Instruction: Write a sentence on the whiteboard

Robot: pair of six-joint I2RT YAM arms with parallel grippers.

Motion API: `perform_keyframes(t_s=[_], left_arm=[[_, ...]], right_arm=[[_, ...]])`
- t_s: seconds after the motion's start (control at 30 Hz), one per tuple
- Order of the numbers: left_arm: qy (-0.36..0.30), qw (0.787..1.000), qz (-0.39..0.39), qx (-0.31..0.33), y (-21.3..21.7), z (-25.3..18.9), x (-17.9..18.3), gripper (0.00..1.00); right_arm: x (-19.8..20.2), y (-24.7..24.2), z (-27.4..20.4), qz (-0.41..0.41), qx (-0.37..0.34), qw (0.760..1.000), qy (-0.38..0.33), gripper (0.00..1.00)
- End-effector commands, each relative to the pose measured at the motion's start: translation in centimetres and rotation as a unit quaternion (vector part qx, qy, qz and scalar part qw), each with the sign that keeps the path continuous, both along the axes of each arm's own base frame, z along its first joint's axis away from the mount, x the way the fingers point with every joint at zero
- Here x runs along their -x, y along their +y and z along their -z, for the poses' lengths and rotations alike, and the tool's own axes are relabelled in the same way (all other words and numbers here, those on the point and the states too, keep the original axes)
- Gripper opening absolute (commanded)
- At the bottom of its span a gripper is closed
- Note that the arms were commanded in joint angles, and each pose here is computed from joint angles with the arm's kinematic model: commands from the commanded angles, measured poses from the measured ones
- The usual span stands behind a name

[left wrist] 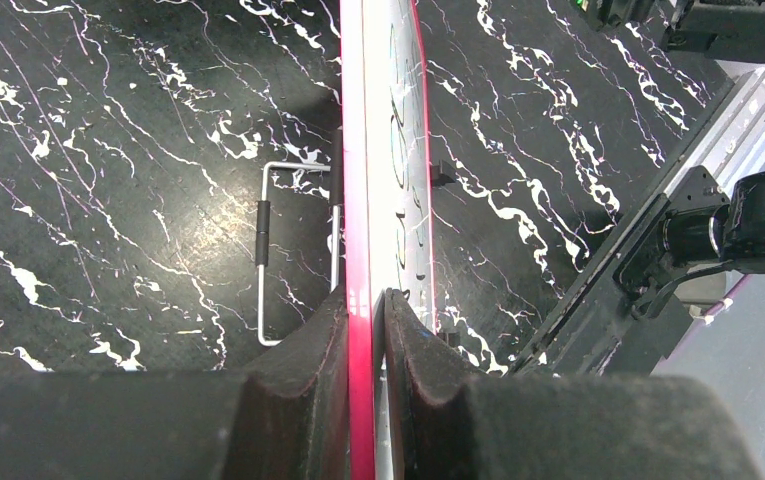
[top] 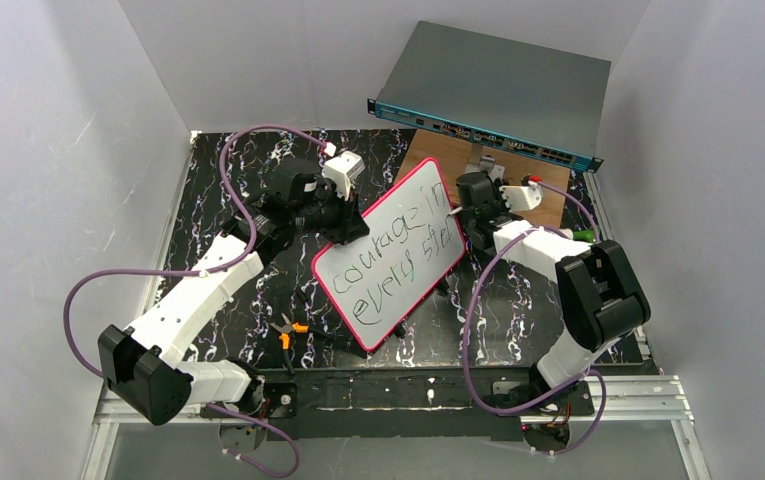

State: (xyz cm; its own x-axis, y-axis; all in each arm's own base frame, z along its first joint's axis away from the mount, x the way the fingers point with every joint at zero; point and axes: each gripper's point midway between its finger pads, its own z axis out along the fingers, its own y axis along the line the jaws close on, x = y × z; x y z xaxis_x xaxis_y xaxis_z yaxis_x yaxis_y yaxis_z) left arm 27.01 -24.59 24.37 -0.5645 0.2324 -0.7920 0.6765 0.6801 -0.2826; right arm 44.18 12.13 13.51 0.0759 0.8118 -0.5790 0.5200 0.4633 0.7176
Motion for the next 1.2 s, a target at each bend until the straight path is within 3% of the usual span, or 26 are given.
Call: perform_keyframes(t_s=[0.0,0.67,1.17], left_arm=[[-0.034,0.999,0.003,-0.011,0.6,-0.9,-0.3,0.0],[-0.031,0.999,0.005,-0.009,0.4,-1.0,-0.2,0.0],[-0.034,0.999,0.006,-0.005,0.4,-1.2,-0.1,0.0]], right_arm=[[-1.0,-0.8,-1.3,0.035,0.006,0.999,-0.012,0.01],[1.5,-2.0,2.5,0.033,0.044,0.998,0.044,0.01],[1.0,0.0,0.8,0.006,0.039,0.999,0.024,0.01]])
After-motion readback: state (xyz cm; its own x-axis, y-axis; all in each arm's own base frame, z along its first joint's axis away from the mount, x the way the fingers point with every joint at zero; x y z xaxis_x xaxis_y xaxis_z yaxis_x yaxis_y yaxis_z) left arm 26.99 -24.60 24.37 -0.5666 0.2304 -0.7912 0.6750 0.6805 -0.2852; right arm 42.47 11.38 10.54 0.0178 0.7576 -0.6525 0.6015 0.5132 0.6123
